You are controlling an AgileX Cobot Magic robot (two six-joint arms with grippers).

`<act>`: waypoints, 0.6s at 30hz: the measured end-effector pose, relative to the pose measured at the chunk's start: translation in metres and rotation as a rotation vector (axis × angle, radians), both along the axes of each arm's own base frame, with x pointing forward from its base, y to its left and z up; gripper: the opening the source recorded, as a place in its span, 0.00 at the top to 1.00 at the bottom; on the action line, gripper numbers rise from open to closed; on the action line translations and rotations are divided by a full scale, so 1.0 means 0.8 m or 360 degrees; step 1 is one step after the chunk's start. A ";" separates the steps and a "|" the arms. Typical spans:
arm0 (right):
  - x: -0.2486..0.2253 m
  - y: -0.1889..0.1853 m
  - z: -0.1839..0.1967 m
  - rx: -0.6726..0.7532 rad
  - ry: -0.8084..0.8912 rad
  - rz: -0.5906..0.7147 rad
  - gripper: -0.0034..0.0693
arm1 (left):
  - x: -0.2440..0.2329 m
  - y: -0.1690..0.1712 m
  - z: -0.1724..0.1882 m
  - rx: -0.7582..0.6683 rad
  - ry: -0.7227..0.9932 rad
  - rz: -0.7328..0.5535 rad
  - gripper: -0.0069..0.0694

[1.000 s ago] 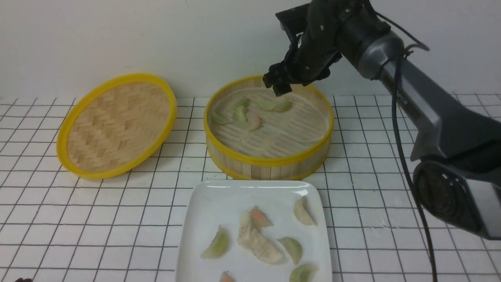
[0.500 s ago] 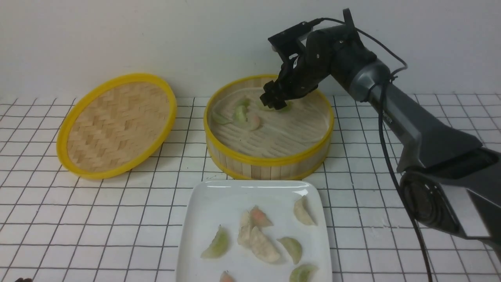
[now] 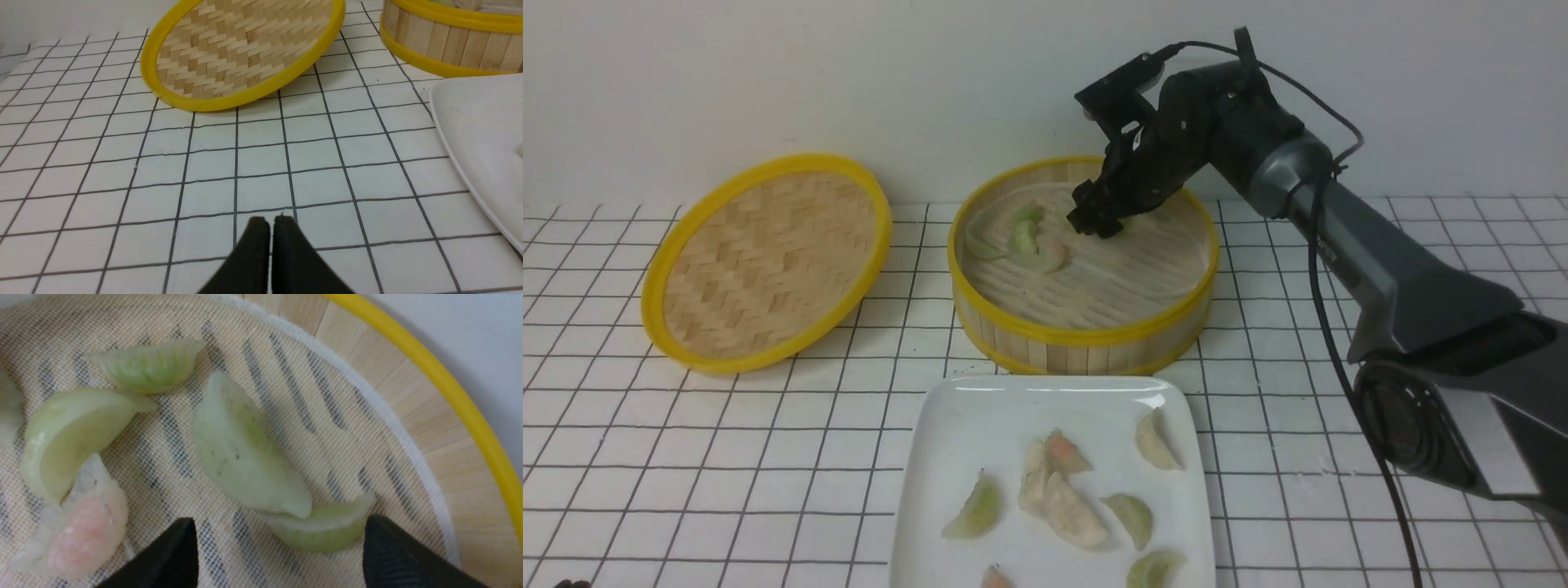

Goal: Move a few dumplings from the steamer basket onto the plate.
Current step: Use the right arm to grab a dumpling from inside the steamer

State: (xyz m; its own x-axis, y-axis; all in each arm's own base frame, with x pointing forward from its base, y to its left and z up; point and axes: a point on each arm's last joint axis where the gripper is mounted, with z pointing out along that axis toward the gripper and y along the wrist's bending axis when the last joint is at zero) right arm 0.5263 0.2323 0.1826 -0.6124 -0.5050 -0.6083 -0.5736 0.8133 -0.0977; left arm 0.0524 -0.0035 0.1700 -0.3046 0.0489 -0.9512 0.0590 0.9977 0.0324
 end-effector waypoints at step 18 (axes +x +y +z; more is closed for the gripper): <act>0.004 -0.004 -0.002 -0.0122 -0.0059 0.0053 0.28 | 0.000 0.000 0.000 0.0000 0.0000 0.0000 0.92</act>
